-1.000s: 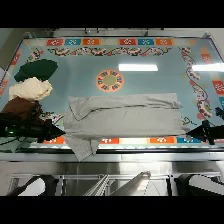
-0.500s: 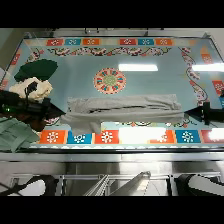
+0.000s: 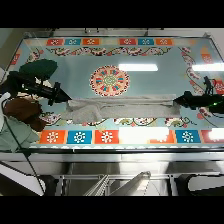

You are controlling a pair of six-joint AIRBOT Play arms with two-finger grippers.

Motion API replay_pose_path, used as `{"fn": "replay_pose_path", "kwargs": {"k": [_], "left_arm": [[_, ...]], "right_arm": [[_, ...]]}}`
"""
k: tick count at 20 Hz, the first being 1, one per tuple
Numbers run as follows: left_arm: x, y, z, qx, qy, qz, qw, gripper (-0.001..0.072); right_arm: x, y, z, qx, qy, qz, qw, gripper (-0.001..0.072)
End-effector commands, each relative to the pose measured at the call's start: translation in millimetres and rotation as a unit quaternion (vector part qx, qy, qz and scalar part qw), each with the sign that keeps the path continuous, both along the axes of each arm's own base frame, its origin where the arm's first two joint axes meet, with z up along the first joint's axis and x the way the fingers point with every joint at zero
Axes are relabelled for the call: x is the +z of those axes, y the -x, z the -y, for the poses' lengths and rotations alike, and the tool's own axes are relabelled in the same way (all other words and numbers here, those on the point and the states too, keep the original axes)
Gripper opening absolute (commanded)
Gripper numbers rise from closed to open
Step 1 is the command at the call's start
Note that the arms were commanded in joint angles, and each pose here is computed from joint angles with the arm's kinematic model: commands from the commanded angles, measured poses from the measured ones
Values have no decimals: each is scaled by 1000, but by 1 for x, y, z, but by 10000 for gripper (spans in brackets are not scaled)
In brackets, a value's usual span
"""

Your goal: Fold the shirts.

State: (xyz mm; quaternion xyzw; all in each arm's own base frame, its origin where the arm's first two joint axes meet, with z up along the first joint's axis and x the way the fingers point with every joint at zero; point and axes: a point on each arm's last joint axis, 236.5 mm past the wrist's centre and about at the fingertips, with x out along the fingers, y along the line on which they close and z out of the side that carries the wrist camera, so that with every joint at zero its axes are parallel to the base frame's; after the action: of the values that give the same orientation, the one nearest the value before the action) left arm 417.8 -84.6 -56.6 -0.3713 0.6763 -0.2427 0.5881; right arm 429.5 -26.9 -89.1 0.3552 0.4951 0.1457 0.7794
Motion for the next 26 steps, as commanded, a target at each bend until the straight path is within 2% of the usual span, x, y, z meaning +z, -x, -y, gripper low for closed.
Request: {"fn": "replay_pose_path", "kwargs": {"k": [1,5,6,7,8,9,10,11,12,13,15,18,25,26], "left_arm": [[-36,-5,10,-23,7,-36,999,10],[-30,-30,5,-45,2,28,999,3],[-21,-37,4,-55,0,49,997,6],[-11,-45,0,-55,-2,63,996,15],[0,-52,-5,-54,-5,74,996,17],[14,-58,-7,-51,-3,84,995,286],[25,-64,-12,-45,-5,90,995,671],[37,-67,-12,-49,-7,99,994,707],[47,-68,-13,-60,-8,108,992,707],[56,-69,-13,-64,-9,114,991,706],[66,-72,-8,-68,-13,123,990,706],[67,-64,7,-88,-7,113,990,705],[51,-40,53,-137,7,78,987,703],[51,-38,62,-146,8,78,986,638]], "right_arm": [[-32,5,0,28,37,-22,999,12],[-26,12,9,53,77,-18,995,13],[-21,15,10,63,87,-16,994,86],[-14,17,13,73,98,-13,992,337],[-5,19,16,81,105,-11,991,432],[6,18,24,81,115,-11,990,435],[15,17,33,75,127,-11,989,437],[23,15,44,67,138,-13,988,465],[28,14,49,59,137,-18,989,578],[31,14,51,55,131,-19,990,629],[35,18,50,59,118,-23,991,618],[19,28,75,39,140,-53,988,618],[-32,44,50,41,28,-122,991,592],[-33,40,45,39,13,-117,992,588]]}}
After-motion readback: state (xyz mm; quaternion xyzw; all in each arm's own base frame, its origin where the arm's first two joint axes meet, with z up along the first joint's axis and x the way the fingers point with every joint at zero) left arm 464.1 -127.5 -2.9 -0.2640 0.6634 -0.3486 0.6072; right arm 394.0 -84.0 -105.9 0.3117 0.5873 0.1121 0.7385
